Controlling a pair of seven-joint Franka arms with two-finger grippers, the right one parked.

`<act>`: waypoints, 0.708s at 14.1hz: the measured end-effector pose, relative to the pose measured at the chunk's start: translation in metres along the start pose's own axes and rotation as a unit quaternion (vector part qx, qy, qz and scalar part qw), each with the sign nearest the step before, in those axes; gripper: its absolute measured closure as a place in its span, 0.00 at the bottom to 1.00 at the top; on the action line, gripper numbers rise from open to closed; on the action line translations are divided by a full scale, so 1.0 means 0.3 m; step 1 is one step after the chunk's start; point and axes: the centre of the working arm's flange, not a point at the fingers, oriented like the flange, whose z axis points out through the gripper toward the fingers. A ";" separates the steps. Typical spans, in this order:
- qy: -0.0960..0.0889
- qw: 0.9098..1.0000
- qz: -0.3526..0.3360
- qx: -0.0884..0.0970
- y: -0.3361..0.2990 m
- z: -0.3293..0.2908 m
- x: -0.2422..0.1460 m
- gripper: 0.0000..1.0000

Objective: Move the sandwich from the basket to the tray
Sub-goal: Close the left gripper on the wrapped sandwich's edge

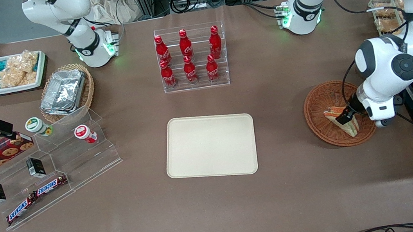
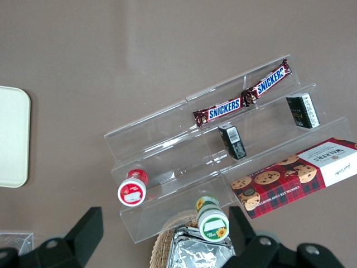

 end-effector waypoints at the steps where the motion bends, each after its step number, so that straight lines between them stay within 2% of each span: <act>1: 0.001 1.000 0.000 -0.001 0.002 0.013 0.002 0.00; 6: 0.000 1.000 -0.001 -0.002 0.001 0.057 0.008 0.01; 7: 0.003 1.000 -0.002 -0.004 0.001 0.060 0.011 0.05; 10: 0.005 1.000 -0.003 -0.007 0.001 0.070 0.016 0.37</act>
